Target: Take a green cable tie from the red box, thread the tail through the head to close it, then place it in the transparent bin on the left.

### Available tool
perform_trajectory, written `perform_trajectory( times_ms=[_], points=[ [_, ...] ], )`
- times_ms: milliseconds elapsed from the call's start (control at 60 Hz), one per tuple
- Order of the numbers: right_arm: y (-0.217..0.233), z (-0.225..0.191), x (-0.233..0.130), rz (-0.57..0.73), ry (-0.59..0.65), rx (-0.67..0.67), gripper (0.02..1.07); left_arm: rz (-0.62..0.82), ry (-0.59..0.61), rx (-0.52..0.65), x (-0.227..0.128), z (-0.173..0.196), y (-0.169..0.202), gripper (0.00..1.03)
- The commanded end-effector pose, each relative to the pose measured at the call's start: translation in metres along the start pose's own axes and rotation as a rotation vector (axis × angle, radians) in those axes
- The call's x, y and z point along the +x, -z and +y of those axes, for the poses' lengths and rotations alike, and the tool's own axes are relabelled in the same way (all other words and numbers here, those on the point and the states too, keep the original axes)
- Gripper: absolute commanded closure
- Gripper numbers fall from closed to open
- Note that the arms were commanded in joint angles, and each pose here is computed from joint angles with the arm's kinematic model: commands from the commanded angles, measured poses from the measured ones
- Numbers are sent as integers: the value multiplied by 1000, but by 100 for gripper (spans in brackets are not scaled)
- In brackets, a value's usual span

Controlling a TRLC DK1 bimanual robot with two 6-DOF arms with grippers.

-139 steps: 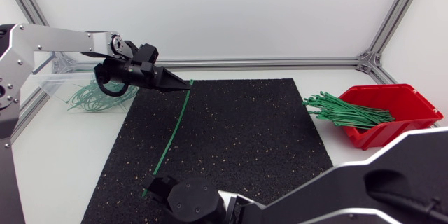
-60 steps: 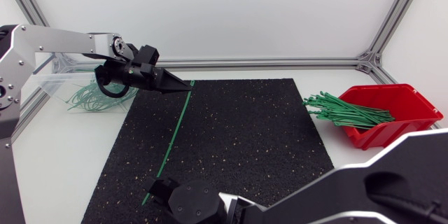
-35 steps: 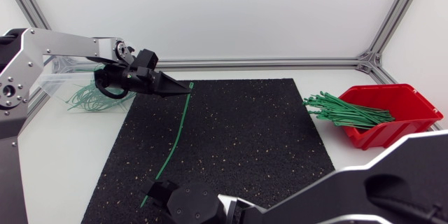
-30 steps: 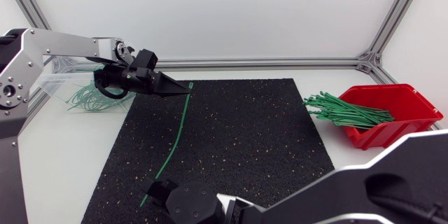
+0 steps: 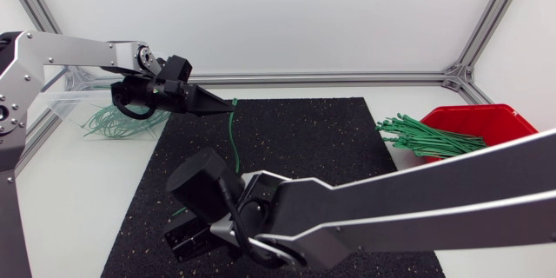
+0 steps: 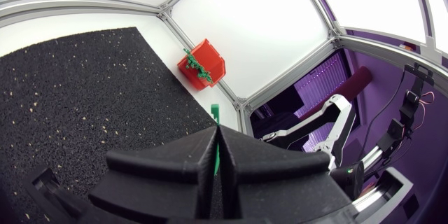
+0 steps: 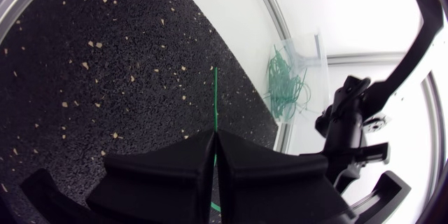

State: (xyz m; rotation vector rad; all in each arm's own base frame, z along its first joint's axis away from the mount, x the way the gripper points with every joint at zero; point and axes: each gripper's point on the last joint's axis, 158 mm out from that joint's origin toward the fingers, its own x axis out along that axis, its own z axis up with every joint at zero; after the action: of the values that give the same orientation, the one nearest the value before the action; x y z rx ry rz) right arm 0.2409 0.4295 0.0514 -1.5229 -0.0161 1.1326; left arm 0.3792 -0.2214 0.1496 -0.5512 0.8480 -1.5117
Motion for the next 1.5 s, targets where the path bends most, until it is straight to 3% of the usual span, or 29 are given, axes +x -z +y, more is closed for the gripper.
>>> perform_trajectory(
  times_ms=[0,217,517,850,1167,1483],
  points=[
    [8,-10,-9,11,-39,150,102,-14,5,44,-3,-20,-5,100],
    [22,-12,-32,17,-158,361,101,0,16,81,3,-51,-9,100],
    [32,-18,-95,-51,-379,720,101,36,37,122,18,-93,-13,100],
    [23,-43,-160,-116,-505,951,101,82,82,159,39,-127,-5,100],
    [-1,-54,-190,-158,-605,1015,101,29,58,232,24,-126,-12,100],
    [-9,-70,-190,-179,-586,1095,101,-23,30,300,9,-119,-6,100]
  ],
)
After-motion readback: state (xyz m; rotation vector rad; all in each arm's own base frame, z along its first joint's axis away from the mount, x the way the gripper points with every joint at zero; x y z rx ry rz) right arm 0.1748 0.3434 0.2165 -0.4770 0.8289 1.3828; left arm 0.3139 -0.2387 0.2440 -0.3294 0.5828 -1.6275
